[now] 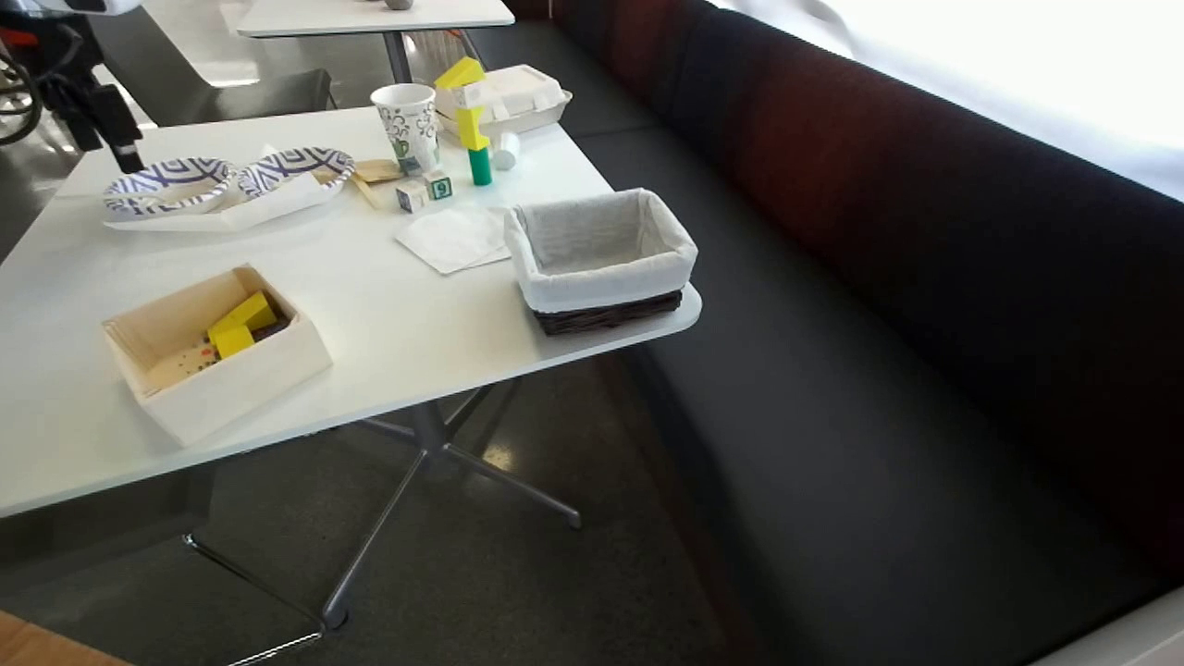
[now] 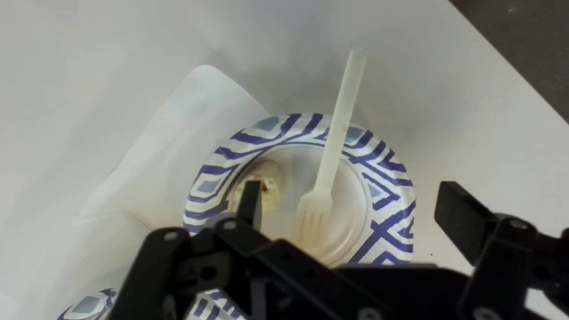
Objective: Get the fork and move one white object in the bowl to the right to the one on the left
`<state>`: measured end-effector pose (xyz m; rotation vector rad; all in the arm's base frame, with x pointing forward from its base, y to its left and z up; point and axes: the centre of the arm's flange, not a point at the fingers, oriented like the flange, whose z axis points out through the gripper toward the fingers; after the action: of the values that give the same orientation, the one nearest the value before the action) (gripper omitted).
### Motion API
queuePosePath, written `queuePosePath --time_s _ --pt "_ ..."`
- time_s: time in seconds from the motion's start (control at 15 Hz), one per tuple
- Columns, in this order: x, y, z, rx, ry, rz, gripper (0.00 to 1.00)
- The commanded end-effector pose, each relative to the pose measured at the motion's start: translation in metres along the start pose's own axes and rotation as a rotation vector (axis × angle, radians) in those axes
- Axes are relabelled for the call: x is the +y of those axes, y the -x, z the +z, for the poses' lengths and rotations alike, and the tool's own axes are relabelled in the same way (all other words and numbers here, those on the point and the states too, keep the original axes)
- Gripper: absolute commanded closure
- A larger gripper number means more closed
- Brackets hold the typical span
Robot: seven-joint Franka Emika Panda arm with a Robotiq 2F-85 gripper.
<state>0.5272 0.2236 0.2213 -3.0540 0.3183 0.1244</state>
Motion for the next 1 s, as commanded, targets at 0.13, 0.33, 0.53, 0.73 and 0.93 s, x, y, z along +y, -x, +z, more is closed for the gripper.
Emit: queuePosePath --time_s 0.13,0.33,0.53,0.73,0.93 --pt "-0.004 0.012 0.006 0.1 -0.016 0.078 0.0" --pt "0.003 0.016 0.009 0.105 -0.004 0.139 0.0" --pt "0.009 0.018 0.014 0.088 -0.003 0.187 0.0" --pt "0.009 0.018 0.016 0.086 -0.003 0.204 0.25" --pt "0.011 0.017 0.017 0.09 -0.006 0.215 0.51"
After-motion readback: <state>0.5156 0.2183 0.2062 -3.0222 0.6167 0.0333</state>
